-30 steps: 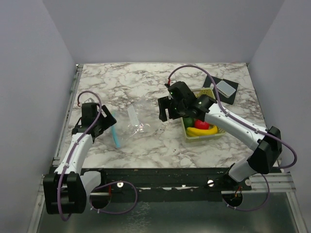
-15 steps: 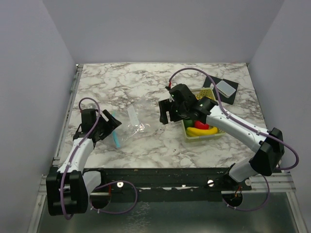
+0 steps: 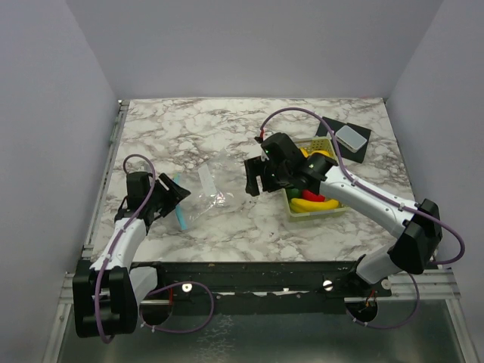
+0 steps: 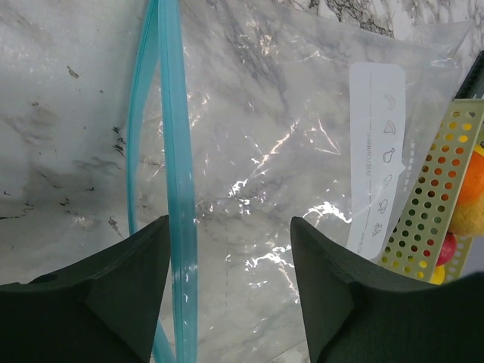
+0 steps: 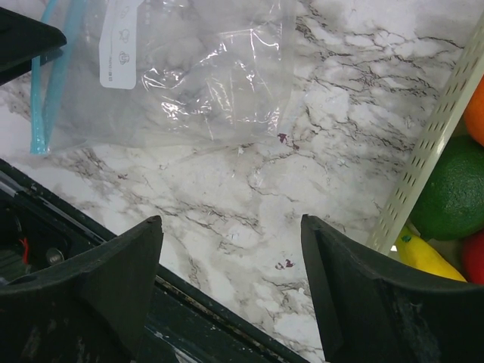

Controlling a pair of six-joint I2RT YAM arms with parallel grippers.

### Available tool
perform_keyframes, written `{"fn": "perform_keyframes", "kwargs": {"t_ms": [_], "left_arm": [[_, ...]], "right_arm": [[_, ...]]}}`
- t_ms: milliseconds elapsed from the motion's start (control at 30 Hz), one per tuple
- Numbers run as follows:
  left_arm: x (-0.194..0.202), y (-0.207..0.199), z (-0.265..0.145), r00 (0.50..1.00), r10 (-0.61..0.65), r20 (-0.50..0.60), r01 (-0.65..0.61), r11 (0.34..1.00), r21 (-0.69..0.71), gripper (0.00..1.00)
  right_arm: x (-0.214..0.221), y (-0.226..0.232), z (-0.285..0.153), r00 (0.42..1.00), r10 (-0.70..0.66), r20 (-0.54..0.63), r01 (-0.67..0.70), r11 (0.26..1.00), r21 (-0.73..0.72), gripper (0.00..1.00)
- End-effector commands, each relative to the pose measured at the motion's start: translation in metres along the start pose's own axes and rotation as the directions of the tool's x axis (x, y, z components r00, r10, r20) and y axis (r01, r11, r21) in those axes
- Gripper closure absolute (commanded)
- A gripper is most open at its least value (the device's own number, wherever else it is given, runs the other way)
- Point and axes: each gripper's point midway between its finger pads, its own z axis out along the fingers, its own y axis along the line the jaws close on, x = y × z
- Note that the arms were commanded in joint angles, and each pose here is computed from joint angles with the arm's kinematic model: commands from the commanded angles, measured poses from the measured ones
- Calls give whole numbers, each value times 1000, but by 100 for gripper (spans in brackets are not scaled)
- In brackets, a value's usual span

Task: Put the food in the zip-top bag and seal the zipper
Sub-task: Pick up the zipper food storage bag at the center of the board.

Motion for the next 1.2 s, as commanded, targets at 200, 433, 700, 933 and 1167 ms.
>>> {"fn": "perform_keyframes", "kwargs": {"t_ms": [200, 433, 700, 933, 1167], "left_arm": [[0, -13, -2, 1000, -11, 3, 11, 997, 79, 65], [-9, -28, -8, 1000, 8, 24, -11, 992, 122, 95], [-22, -55, -24, 999, 21, 50, -30, 980, 197, 100], [-25, -71, -33, 999, 10, 49, -21, 970, 243, 100], [-28, -80, -37, 999, -11, 48, -2, 964, 264, 100]], "right_arm": [[-1, 17, -7, 1000, -7, 9, 8, 999, -48, 21], [-3, 37, -12, 999, -36, 20, 38, 995, -93, 23], [-4, 66, -13, 994, -104, 33, 107, 988, -111, 24], [-4, 91, -8, 984, -169, 49, 173, 980, -95, 24], [-8, 111, 4, 980, -184, 75, 188, 981, -53, 24]]}}
